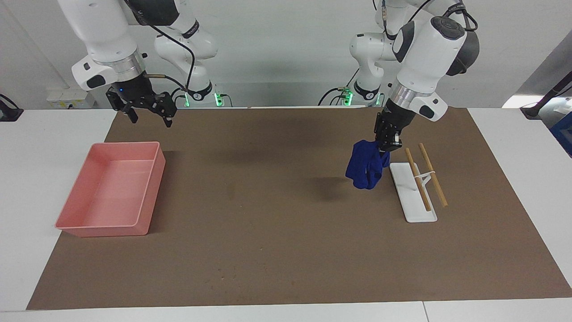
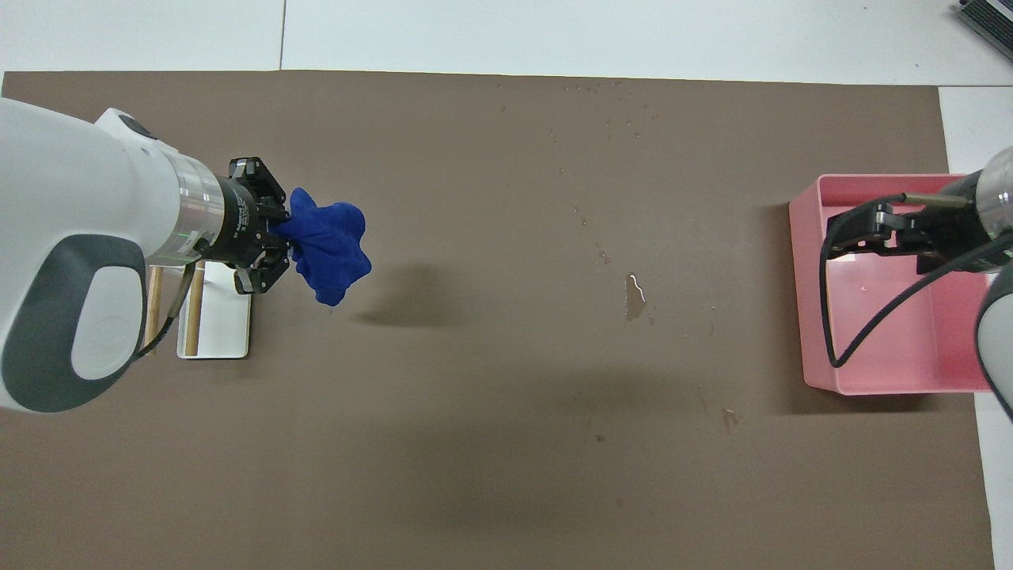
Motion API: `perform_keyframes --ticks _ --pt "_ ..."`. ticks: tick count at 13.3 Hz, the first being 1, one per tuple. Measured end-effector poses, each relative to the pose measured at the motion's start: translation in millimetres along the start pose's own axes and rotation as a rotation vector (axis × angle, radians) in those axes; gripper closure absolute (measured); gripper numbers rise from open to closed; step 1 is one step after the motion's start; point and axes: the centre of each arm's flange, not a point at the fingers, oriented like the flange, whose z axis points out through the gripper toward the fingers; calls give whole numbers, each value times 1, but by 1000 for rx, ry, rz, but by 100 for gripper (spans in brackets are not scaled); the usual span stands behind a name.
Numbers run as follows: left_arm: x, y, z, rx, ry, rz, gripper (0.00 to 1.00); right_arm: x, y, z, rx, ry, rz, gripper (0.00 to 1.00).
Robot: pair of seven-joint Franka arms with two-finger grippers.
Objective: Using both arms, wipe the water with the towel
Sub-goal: 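Carry the blue cloth toward center while the right gripper reaches toward it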
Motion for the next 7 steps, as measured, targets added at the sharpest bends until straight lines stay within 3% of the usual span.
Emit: perform_keyframes --ticks 4,7 --pt "-45 -8 -5 -58 -102 -295 81 -4 -48 3 132 -6 192 1" --pt "-91 -26 -5 -80 -163 -420 81 -7 -88 11 224 -37 348 1"
